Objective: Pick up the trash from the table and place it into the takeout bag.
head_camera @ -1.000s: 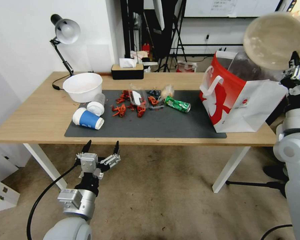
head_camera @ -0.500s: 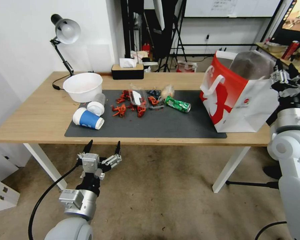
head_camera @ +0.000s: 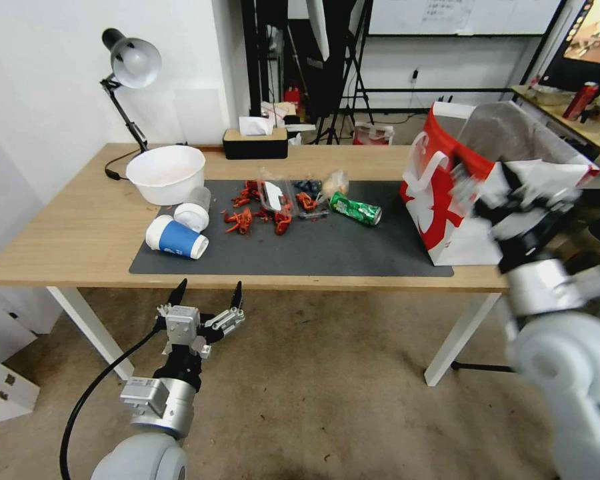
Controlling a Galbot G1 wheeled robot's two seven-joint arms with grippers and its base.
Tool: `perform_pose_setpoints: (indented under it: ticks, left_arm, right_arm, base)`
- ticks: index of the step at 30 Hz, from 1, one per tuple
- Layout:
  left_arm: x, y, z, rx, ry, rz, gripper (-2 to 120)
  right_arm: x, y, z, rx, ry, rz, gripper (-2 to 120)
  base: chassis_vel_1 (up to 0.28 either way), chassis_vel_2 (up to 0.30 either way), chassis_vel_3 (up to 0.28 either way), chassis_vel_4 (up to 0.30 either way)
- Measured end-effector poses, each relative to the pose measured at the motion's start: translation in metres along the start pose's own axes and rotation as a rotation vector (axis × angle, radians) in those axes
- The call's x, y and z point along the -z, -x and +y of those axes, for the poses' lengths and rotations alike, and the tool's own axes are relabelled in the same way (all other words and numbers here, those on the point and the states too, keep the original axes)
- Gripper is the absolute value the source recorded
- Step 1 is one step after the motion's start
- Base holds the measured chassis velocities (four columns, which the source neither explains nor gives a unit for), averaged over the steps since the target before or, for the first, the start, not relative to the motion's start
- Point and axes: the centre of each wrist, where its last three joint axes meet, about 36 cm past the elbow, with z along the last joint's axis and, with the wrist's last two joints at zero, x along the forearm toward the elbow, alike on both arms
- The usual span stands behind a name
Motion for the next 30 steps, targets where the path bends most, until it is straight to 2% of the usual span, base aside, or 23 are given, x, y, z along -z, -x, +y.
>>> perform_pose_setpoints:
  ticks: [2, 4, 6, 8, 10, 12, 14, 18, 30]
  left_arm:
    - [-0.002, 0.0, 0.0, 0.002, -0.002, -0.001, 100]
    - [-0.003, 0.0, 0.001, 0.003, -0.002, -0.001, 100]
    - [-0.004, 0.0, 0.001, 0.006, -0.001, -0.002, 100]
    - [-0.005, 0.001, 0.001, 0.007, -0.002, -0.002, 100]
    - [-0.006, 0.001, 0.002, 0.008, -0.006, -0.002, 100]
    - [-0.006, 0.001, 0.002, 0.008, -0.008, -0.002, 100]
    - [-0.008, 0.002, 0.003, 0.012, -0.015, -0.001, 100]
    - [-0.009, 0.002, 0.004, 0.016, -0.019, -0.001, 100]
    - [-0.011, 0.004, 0.006, 0.019, -0.024, -0.003, 100]
  right_arm:
    - [-0.022, -0.018, 0.012, -0.021, -0.062, 0.061, 100]
    - [-0.03, -0.025, 0.016, -0.03, -0.074, 0.083, 100]
    - [-0.05, -0.041, 0.024, -0.051, -0.111, 0.123, 100]
    - [-0.056, -0.045, 0.025, -0.058, -0.121, 0.132, 100]
    - [-0.076, -0.061, 0.03, -0.081, -0.142, 0.161, 100]
    - [-0.079, -0.064, 0.031, -0.086, -0.142, 0.167, 100]
    - [-0.099, -0.082, 0.038, -0.126, -0.142, 0.21, 100]
    - [-0.111, -0.092, 0.045, -0.143, -0.137, 0.233, 100]
    - [-0.113, -0.09, 0.051, -0.153, -0.104, 0.232, 100]
  base:
    - [0.0, 0.0, 0.0, 0.0]
    - [0.0, 0.0, 0.0, 0.0]
    - [0.0, 0.0, 0.0, 0.0]
    - [0.0, 0.0, 0.0, 0.0]
    - [0.0, 0.0, 0.0, 0.0]
    - [0.0, 0.0, 0.0, 0.0]
    - [0.0, 0.0, 0.0, 0.0]
    - [0.0, 0.0, 0.0, 0.0]
    - [0.0, 0.0, 0.0, 0.0]
